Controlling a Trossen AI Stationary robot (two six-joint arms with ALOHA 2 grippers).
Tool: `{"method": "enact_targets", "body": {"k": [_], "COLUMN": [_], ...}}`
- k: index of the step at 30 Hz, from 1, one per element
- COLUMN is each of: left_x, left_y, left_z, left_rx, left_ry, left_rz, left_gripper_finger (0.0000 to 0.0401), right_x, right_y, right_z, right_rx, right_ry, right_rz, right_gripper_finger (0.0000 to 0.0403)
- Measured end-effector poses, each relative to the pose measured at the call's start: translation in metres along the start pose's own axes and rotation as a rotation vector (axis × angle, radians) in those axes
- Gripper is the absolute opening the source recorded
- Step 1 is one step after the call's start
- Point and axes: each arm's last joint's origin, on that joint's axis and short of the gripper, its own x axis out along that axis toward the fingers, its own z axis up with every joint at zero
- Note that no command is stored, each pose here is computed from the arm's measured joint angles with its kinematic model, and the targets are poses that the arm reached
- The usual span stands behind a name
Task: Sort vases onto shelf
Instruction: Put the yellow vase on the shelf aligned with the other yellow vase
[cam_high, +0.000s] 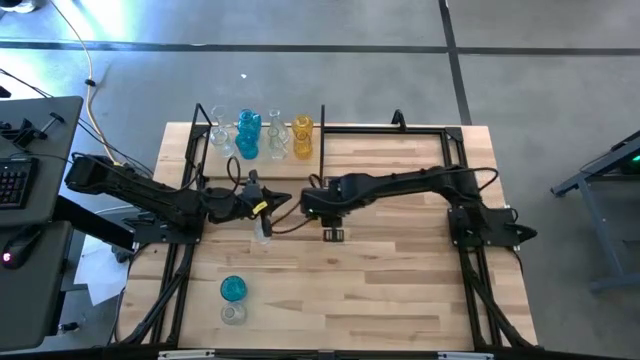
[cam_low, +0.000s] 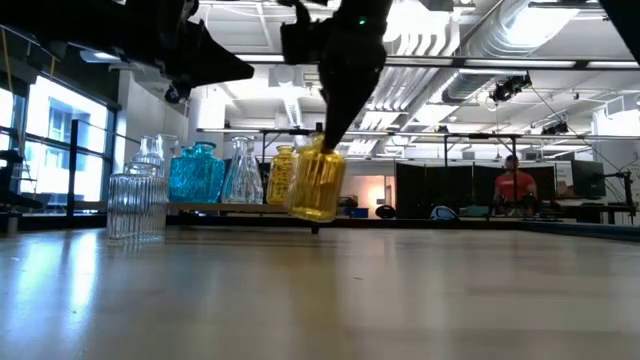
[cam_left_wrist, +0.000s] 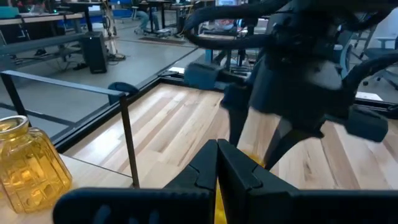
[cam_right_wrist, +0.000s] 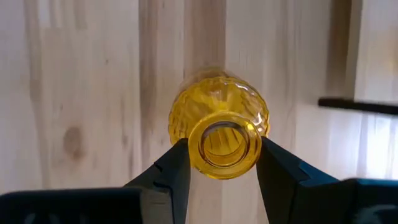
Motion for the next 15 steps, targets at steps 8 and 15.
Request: {"method": "enact_targets", "body": {"k": [8,15], "left_x": [0.000,0.000], "left_y": [0.000,0.000], "left_z": [-0.001,-0.001], "left_rx": [-0.002,-0.003], "left_ry": [0.009,0.008], "left_rz": [0.004,0.004], "left_gripper_finger": [0.0000,0.0000], "right_x": [0.009,0.010], "right_y": [-0.012,-0.014], "right_z": [0.013,0.013], "right_rx": [-0.025,-0.024], "right_ry": [-0.041,-0.042], "right_rz": [0.020,0.036], "right_gripper_finger": [0.0123,0.0123]}}
